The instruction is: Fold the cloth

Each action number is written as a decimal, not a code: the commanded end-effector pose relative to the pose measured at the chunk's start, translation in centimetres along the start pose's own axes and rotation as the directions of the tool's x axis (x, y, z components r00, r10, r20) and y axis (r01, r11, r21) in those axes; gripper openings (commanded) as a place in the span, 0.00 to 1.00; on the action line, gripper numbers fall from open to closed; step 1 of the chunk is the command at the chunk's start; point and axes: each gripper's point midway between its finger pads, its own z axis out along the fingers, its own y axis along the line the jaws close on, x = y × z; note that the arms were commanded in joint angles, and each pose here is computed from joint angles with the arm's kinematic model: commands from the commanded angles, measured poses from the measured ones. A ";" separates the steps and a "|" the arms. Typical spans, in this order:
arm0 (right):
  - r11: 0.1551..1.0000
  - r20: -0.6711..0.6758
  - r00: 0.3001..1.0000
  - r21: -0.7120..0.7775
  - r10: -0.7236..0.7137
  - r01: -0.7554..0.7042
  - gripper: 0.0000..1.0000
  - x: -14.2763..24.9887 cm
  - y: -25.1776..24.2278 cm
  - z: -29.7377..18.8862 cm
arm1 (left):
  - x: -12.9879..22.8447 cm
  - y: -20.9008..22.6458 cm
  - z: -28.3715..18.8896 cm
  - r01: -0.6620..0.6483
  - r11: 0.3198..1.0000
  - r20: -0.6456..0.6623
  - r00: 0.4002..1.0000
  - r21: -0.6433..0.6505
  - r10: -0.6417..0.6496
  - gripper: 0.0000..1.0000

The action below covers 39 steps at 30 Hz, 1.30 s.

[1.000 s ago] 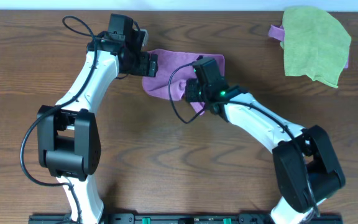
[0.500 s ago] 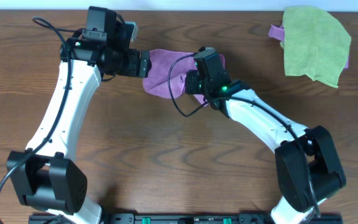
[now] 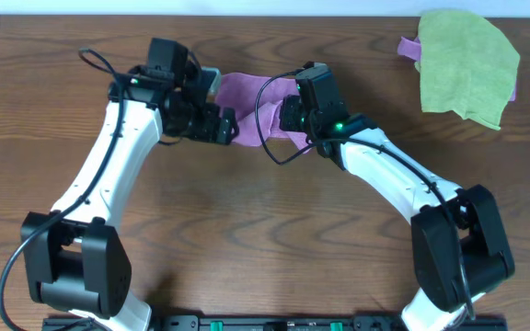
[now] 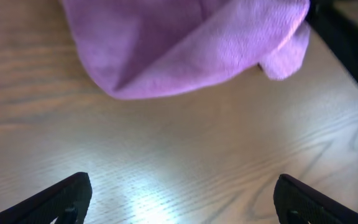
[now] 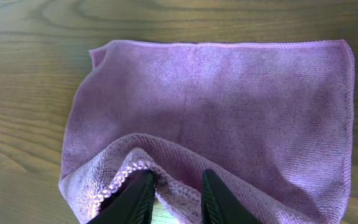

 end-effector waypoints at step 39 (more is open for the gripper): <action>1.000 0.012 1.000 0.007 0.014 -0.014 0.22 -1.5 -1.5 0.1 | 2.7 0.1 10.0 -0.165 0.957 0.024 0.984 -0.240 0.175 0.95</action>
